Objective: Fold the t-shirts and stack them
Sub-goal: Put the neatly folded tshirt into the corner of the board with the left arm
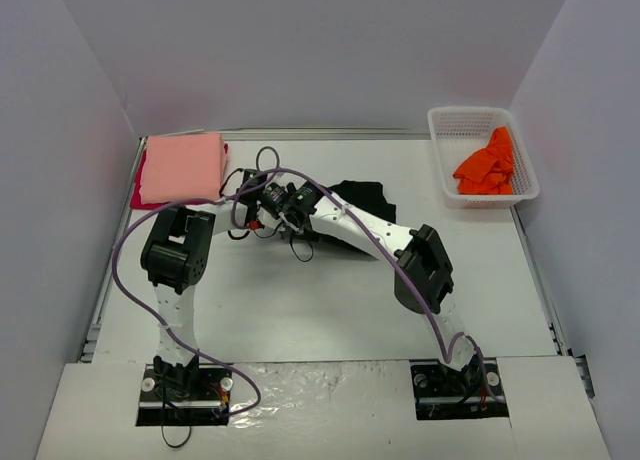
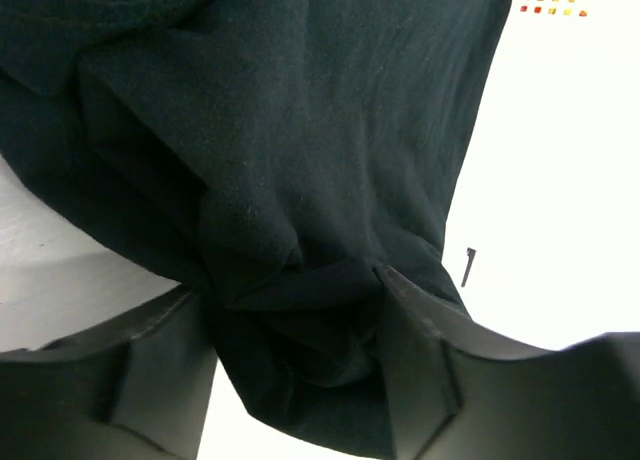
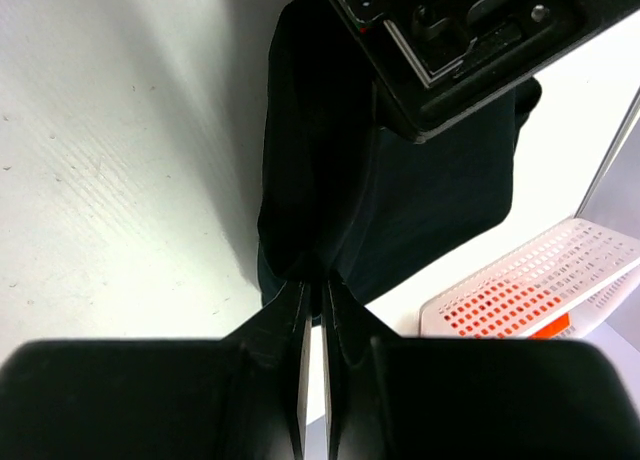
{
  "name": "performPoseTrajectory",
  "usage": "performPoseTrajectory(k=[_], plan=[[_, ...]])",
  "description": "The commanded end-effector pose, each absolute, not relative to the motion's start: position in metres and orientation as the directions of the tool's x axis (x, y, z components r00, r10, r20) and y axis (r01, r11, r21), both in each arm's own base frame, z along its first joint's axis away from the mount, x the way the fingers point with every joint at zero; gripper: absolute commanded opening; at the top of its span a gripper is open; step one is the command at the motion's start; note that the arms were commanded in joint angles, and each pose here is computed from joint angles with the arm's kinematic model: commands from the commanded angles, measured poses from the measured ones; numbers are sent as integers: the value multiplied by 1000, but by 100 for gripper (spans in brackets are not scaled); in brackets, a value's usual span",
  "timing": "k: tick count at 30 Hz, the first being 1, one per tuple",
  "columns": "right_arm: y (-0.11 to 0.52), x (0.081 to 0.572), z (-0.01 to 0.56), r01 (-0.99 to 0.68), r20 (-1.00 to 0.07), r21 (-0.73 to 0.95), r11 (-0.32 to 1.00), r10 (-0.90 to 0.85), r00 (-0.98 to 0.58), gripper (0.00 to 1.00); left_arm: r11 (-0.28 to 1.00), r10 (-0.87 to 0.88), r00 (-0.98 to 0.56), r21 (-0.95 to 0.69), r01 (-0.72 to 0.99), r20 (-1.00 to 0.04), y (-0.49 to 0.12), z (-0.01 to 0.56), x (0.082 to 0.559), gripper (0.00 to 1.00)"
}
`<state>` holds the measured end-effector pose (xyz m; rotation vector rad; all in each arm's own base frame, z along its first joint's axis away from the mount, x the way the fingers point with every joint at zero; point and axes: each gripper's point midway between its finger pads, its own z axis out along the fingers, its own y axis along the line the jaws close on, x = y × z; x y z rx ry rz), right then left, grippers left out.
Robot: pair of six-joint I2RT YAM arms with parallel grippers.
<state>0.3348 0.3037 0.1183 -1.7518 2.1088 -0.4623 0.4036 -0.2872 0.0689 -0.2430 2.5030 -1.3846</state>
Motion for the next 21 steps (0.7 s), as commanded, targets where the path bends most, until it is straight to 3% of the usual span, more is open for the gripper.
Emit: performPoseTrajectory(k=[1, 8, 12, 15, 16, 17, 18, 19, 21], plan=[[323, 339, 136, -839, -157, -500, 214, -975, -155, 0, 485, -209, -962, -873, 52, -173, -318, 85, 388, 52], [325, 338, 136, -844, -157, -494, 209, -976, -150, 0, 453, -173, -973, -890, 57, -150, -331, 79, 382, 36], [325, 337, 133, -849, -155, -486, 208, -976, -150, 0, 440, -153, -976, -895, 73, -155, -339, 81, 379, 17], [323, 335, 131, -852, -138, -486, 194, -980, -144, 2, 431, -137, -976, -897, 95, -169, -341, 85, 379, 8], [322, 334, 131, -852, -138, -486, 194, -980, -144, 15, 438, -126, -976, -893, 104, -176, -340, 84, 378, 3], [321, 333, 132, -853, -137, -486, 191, -980, -142, 38, 443, -122, -976, -890, 108, -179, -340, 85, 378, 2], [318, 331, 130, -857, -126, -482, 184, -982, -140, 43, 448, -119, -976, -887, 109, -180, -338, 84, 379, 2], [315, 330, 134, -856, -135, -481, 188, -981, -139, 62, 451, -112, -976, -884, 120, -189, -337, 84, 378, 2], [307, 322, 133, -869, -119, -465, 168, -985, -127, 82, 466, -113, -977, -878, 110, -182, -330, 82, 379, 2]])
